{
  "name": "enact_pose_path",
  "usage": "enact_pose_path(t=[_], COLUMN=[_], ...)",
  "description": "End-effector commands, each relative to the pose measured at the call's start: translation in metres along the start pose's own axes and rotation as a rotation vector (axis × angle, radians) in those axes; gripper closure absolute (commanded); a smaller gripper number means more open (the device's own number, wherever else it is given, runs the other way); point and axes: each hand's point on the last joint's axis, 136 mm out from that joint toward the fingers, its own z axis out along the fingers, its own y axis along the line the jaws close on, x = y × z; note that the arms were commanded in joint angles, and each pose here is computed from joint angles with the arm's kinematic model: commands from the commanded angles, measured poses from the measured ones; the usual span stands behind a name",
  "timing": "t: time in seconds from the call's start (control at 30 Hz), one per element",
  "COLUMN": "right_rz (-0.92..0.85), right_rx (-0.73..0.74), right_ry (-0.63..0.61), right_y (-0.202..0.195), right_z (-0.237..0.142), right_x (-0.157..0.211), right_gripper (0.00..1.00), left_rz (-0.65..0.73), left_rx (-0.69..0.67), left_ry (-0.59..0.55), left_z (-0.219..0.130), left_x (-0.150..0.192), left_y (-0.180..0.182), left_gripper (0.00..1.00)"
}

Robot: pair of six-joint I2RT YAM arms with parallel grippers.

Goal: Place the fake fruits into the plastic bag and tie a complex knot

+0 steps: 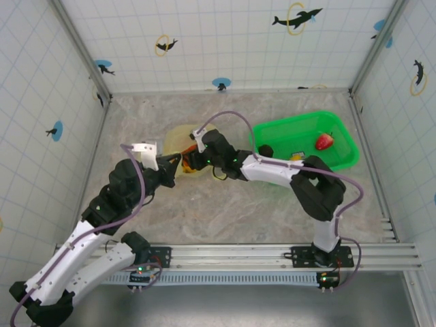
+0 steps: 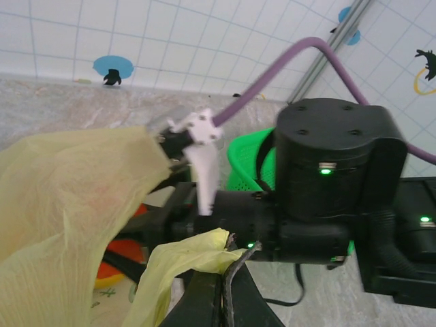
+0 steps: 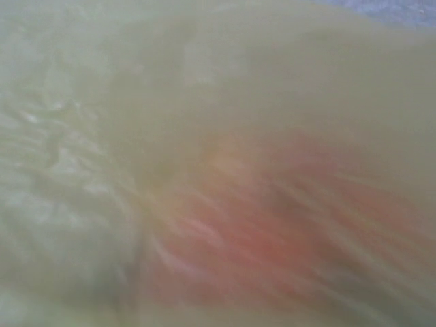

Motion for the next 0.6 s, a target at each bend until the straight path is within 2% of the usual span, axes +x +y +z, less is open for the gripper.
enact_pose_path(t=[0.0,0.13,0.23,0.3,0.57], right_rz=[-0.009,-0.034,-0.037,-0.041,-0.039], right_rx=[0.009,0.009,-0.037,-0.059,-0.116], right_ry=[-0.083,-0.094,-0.098,-0.097,-0.191], right_y=[0.011,0.013,0.019,0.023,0.029], right_z=[0.012,0.001,-0.014,-0.024,-0.099], right_x=[-0.029,-0.030,-0.035,-0.036,-0.055], right_gripper=[0.25,0.19,0.20,0.24,0.76], left_rz=[0.011,0.015,0.012,0.012,0.012], left_rx=[0.018,0.010,0.012,0.013,0.017], left_ry=[-0.041,-0.040,-0.038,-0.035,-0.048], left_z=[-0.005,-0.007,-0.005,-0.003,-0.002], left_x=[-0.017,-0.019,-0.016,-0.014,-0.018], left_y=[-0.009,-0.008,-0.007,-0.007,-0.008], left_gripper=[1.00,1.00,1.00,1.00,1.00])
